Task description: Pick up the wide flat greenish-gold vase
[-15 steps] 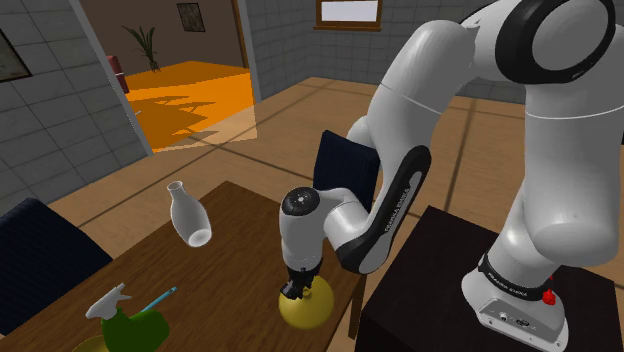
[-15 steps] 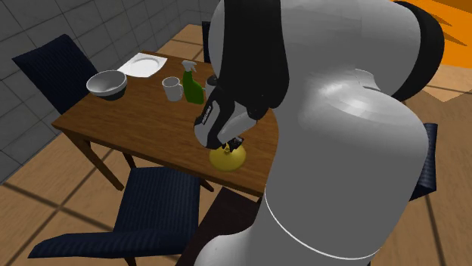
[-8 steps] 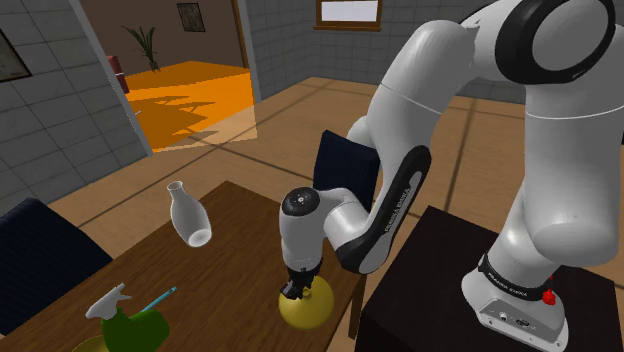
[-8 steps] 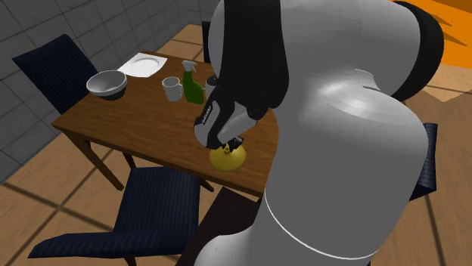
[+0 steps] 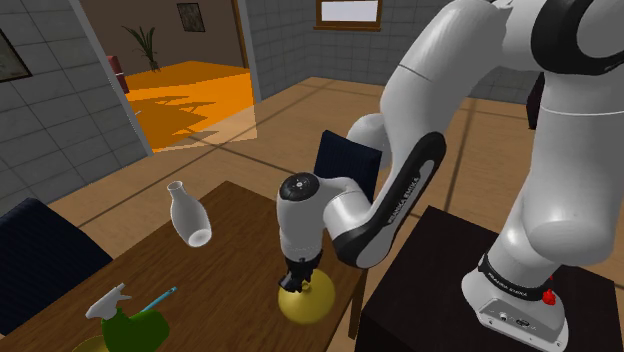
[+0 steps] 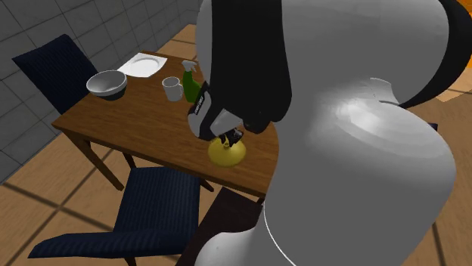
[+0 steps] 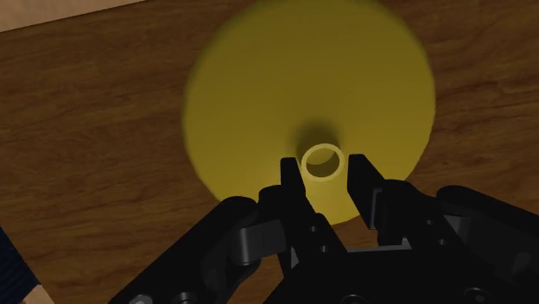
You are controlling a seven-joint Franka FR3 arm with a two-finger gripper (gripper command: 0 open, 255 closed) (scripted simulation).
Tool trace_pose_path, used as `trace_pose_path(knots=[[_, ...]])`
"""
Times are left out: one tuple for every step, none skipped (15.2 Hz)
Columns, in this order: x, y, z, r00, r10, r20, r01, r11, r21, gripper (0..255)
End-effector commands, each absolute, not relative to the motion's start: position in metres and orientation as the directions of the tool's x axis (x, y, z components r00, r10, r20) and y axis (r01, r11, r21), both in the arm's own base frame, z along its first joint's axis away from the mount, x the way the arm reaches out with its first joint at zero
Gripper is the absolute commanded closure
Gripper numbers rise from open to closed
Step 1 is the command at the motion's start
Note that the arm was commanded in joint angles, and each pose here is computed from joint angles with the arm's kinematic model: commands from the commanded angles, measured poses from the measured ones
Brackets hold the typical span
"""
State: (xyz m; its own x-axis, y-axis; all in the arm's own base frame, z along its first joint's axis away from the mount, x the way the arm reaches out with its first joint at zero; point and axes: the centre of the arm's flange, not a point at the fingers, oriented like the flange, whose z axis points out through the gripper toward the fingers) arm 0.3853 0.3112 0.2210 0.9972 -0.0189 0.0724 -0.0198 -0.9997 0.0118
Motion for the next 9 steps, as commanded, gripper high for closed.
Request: trace_pose_path(knots=[[0.386,0.311,0.232,0.997,-0.019,0.072,-0.020,-1.000,0.012,255],[0.386,0.311,0.238,0.997,-0.019,0.072,-0.020,-1.000,0.012,255],[0.386,0.311,0.243,0.997,-0.019,0.072,-0.020,-1.000,0.012,255],[0.386,0.311,0.248,0.997,-0.019,0.072,-0.020,-1.000,0.012,255],[0.386,0.311,0.253,0.997,-0.019,0.072,-0.020,-1.000,0.012,255],[0.386,0.311,0.259,0.997,-0.019,0.072,-0.020,-1.000,0.012,255],[0.386,0.311,0.264,0.997,-0.019,0.072,-0.020,-1.000,0.012,255],[0.386,0.311,0.265,0.997,-0.019,0.072,-0.020,-1.000,0.012,255],[0.386,0.311,0.265,0.997,-0.019,0.072,-0.020,-1.000,0.012,255]])
